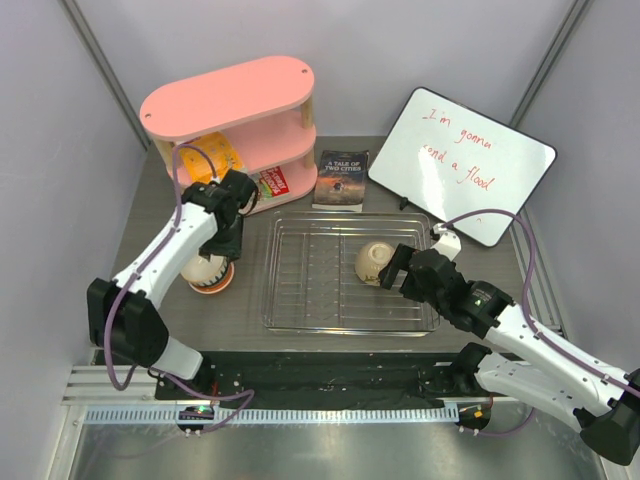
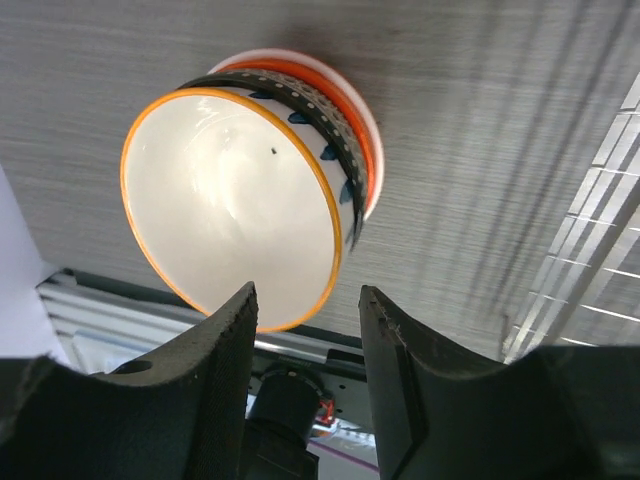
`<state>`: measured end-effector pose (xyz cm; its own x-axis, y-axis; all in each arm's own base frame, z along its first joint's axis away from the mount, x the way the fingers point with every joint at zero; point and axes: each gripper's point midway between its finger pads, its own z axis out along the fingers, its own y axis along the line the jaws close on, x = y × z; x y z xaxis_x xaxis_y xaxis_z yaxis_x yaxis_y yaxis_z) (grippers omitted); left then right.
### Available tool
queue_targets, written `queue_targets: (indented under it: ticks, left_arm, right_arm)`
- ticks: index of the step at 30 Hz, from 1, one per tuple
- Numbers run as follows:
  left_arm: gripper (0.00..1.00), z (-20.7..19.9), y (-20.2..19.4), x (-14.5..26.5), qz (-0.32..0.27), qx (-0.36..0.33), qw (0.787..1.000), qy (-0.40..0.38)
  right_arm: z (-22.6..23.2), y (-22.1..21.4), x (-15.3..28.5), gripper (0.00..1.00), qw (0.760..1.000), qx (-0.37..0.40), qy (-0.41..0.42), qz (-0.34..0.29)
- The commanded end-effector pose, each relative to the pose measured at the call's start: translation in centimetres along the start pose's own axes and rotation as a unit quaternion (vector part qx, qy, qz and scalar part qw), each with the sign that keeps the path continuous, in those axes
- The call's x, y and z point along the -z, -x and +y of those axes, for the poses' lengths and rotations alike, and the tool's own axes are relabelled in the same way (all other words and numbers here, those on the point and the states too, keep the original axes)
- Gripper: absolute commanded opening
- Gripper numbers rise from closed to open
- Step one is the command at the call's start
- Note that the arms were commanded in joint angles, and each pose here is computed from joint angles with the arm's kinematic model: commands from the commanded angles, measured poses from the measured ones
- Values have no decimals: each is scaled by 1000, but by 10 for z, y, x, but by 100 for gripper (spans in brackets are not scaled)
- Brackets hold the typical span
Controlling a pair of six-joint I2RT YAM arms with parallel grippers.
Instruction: Unload the bowls from the dish rack
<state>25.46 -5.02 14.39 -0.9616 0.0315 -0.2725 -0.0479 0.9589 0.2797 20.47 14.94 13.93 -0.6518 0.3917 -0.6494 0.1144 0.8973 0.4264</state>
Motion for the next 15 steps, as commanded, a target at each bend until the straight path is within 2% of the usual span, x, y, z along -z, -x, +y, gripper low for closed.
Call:
queue_targets:
  ticks: [1, 4, 7, 8, 11, 12, 13, 14, 15]
  left_arm:
    - [47, 0, 18, 56, -81, 31, 994, -69]
    - [52, -7, 23, 83, -112, 35, 985, -125]
    - [54, -28, 20, 121, -131, 23, 964, -229]
    - [54, -45, 14, 142, -129, 10, 946, -297]
    - [58, -56, 2, 189, -157, -10, 905, -395]
    - [60, -67, -9, 212, -152, -28, 877, -455]
    - [60, -70, -16, 227, -157, -35, 858, -487]
    - [60, -69, -32, 250, -169, -48, 830, -530]
    - [61, -79, -45, 268, -166, -74, 792, -583]
  right_arm:
    - [5, 4, 1, 100, 1000, -7, 13, -9]
    - [6, 6, 2, 100, 1000, -9, 15, -12]
    - [7, 8, 4, 100, 1000, -11, 18, -15]
    - [8, 10, 5, 100, 1000, -12, 19, -17]
    - [9, 14, 7, 100, 1000, -12, 18, -21]
    - [8, 15, 8, 100, 1000, -11, 17, -22]
    - [8, 16, 9, 100, 1000, -12, 15, -24]
    - [9, 18, 11, 100, 999, -13, 18, -26]
    - [9, 19, 12, 100, 999, -14, 17, -28]
